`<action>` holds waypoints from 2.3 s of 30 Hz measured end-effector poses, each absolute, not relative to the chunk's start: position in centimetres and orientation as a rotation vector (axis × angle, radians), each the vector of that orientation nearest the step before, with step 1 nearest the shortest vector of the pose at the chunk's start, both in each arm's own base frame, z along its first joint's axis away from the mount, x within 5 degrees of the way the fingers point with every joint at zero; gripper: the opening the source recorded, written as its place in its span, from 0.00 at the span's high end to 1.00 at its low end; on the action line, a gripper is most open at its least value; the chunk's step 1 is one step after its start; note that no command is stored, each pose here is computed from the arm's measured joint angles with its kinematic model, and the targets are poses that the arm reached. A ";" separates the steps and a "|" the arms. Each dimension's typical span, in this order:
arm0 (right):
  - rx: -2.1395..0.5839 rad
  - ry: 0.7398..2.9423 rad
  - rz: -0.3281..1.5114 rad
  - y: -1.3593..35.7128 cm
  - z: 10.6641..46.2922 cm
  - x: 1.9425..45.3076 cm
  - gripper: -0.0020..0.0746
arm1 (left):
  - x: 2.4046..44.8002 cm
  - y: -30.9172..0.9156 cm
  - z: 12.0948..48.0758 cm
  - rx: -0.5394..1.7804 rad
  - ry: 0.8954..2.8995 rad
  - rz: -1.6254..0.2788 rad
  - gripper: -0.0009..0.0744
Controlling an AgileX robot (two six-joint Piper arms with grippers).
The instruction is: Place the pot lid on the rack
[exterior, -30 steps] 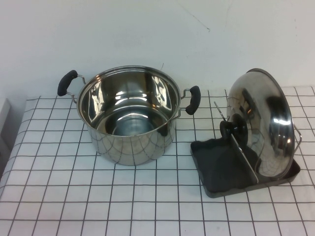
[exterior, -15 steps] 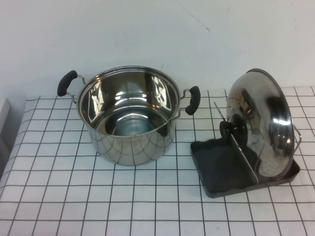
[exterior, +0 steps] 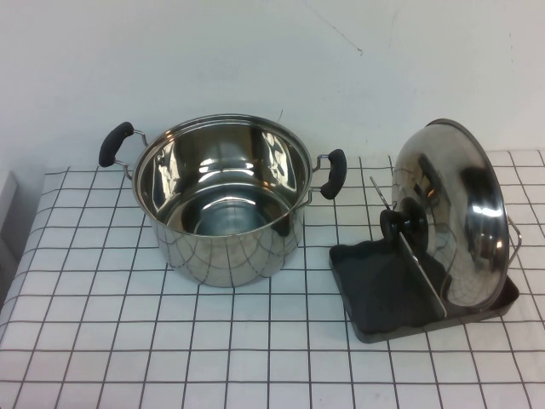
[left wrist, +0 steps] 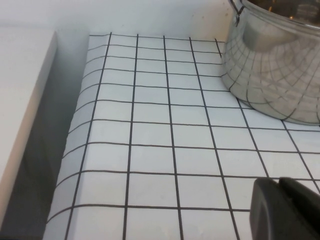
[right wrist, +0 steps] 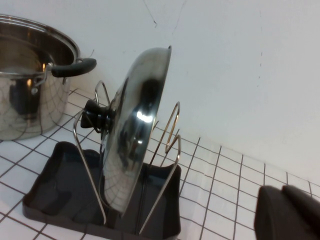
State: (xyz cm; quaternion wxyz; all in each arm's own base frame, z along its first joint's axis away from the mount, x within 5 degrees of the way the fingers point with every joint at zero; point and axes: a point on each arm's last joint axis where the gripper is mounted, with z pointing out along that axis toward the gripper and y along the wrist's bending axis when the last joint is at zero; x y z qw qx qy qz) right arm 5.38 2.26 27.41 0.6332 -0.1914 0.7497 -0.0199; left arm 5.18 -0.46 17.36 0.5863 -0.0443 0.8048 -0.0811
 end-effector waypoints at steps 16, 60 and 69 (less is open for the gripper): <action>-0.439 1.714 -0.045 2.3 27.4 5.3 0.98 | 5.2 -0.4 17.4 -0.059 1.873 -0.147 0.99; -0.060 1.942 -0.180 -0.6 16.7 5.0 0.98 | 5.2 -0.4 17.4 -0.058 1.872 -0.145 0.99; -0.062 1.941 -0.152 -0.4 16.7 5.0 0.98 | 5.2 -0.4 17.4 -0.058 1.872 -0.145 0.99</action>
